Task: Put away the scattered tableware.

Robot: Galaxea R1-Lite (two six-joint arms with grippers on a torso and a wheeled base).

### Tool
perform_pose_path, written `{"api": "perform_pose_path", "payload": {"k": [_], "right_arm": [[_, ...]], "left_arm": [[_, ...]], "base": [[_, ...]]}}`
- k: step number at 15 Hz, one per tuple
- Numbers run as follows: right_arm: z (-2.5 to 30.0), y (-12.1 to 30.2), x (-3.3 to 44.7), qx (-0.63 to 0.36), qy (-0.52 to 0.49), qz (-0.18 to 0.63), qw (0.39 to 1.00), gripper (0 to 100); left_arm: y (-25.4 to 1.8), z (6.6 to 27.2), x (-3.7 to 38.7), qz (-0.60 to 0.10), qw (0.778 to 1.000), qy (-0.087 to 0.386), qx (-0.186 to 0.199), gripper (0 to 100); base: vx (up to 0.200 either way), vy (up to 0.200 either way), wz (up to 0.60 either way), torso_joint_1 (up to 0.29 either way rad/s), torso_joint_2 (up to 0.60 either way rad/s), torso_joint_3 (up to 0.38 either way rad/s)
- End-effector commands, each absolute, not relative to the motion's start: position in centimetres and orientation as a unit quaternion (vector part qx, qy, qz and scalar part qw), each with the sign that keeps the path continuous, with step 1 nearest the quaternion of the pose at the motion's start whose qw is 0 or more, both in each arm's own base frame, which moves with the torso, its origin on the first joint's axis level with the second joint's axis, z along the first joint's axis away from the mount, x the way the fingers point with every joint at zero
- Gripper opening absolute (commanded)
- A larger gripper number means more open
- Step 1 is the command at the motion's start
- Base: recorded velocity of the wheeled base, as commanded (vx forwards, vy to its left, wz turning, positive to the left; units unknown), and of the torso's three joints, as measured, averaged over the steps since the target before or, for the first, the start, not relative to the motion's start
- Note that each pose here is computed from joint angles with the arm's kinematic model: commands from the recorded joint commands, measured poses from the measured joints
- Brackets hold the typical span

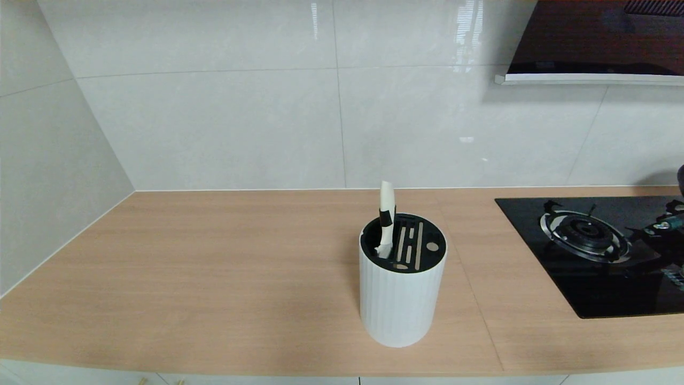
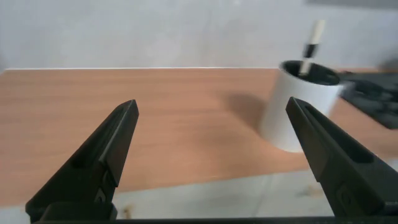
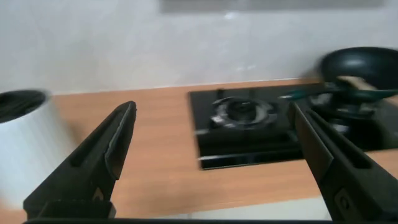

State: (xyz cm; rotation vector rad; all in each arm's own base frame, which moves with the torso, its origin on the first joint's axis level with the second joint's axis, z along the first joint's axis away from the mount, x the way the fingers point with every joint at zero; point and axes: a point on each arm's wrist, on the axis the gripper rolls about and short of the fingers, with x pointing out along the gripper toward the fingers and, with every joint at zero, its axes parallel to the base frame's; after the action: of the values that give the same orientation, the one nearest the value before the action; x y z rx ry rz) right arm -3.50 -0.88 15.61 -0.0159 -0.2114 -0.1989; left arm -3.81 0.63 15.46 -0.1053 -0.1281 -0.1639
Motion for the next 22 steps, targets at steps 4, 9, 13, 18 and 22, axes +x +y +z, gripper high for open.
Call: {"api": "perform_pose_path", "payload": {"k": [4,9,13,18,22], "right_arm": [[10.1,-0.6,-2.6,-0.024,-0.09,-0.143,0.985,100],[8.1,-0.3,-2.3,-0.006,-0.026,-0.081,0.996,100],[7.6,-0.1,-2.3,-0.002,-0.004,-0.028,1.0,100],[7.6,-0.2,-2.3,0.027,-0.005,-0.042,0.999,100],[7.6,-0.2,-2.3,0.026,-0.006,-0.039,0.999,100]], "left_arm": [[0.1,8.8,-2.4,0.024,0.997,-0.063,-0.026,100],[-0.1,8.3,-2.3,-0.022,0.998,-0.032,-0.041,100],[-0.2,8.1,-2.3,-0.049,0.998,-0.022,0.023,100],[0.1,7.6,-2.3,0.018,1.0,0.002,0.0,100],[0.1,7.6,-2.3,0.015,1.0,0.001,0.007,100]], "base": [[0.0,0.0,0.0,0.0,0.0,0.0],[0.0,0.0,0.0,0.0,0.0,0.0],[0.0,0.0,0.0,0.0,0.0,0.0],[0.0,0.0,0.0,0.0,0.0,0.0],[0.0,0.0,0.0,0.0,0.0,0.0]]}}
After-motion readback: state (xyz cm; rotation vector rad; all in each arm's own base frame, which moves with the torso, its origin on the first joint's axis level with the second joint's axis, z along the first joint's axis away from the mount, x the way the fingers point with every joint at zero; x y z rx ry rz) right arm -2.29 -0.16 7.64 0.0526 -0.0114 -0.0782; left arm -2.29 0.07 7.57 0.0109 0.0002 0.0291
